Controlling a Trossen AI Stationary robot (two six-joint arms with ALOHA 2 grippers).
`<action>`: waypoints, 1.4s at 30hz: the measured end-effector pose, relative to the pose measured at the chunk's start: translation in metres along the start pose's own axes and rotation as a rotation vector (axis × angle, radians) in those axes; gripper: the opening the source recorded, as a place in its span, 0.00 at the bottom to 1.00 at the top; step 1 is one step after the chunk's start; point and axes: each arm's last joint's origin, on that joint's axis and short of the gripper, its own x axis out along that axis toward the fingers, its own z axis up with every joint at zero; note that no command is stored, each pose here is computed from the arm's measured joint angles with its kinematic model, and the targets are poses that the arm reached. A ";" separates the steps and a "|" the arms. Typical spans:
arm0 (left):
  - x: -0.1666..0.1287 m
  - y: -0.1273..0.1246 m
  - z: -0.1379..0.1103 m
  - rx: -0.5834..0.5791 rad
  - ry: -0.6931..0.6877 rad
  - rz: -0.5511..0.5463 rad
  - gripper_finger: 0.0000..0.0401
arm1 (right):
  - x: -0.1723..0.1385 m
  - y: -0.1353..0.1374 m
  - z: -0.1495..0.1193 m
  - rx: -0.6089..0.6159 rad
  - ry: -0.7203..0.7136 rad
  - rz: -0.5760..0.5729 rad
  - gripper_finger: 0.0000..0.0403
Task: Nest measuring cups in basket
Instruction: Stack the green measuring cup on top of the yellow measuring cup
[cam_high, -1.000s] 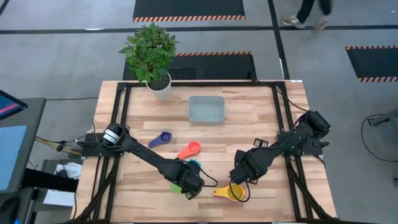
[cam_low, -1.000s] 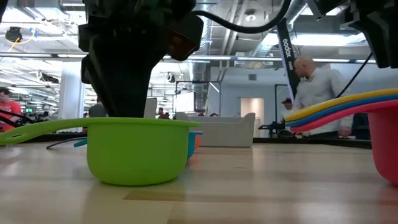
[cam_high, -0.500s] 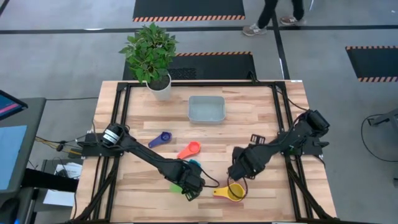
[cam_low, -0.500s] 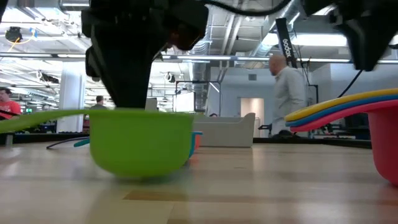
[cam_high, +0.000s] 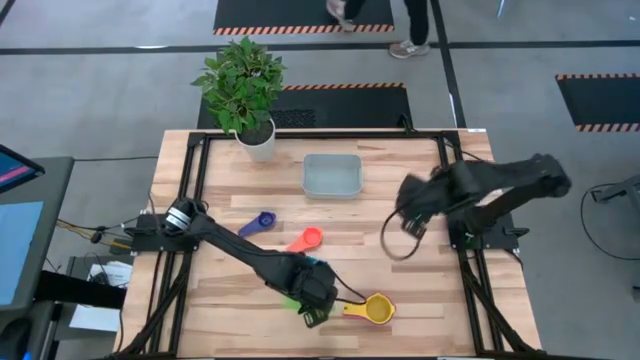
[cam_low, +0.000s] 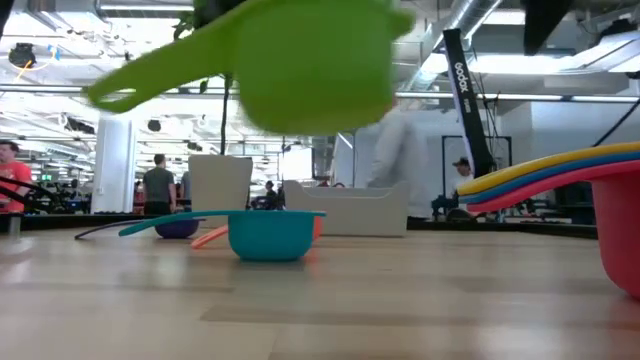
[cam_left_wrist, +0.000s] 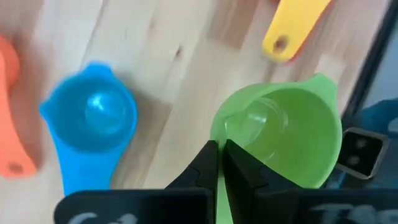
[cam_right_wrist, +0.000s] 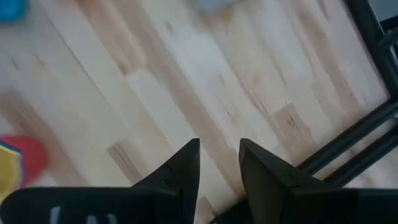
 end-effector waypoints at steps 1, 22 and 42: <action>-0.004 0.001 0.005 0.005 -0.018 -0.004 0.00 | -0.006 -0.009 -0.002 0.035 -0.022 0.017 0.34; -0.029 0.003 0.065 0.044 -0.325 -0.203 0.00 | -0.041 -0.050 -0.029 0.193 -0.140 0.229 0.41; -0.029 0.000 0.062 0.303 -0.380 -0.103 0.00 | -0.034 0.049 -0.030 -0.076 0.011 0.537 0.41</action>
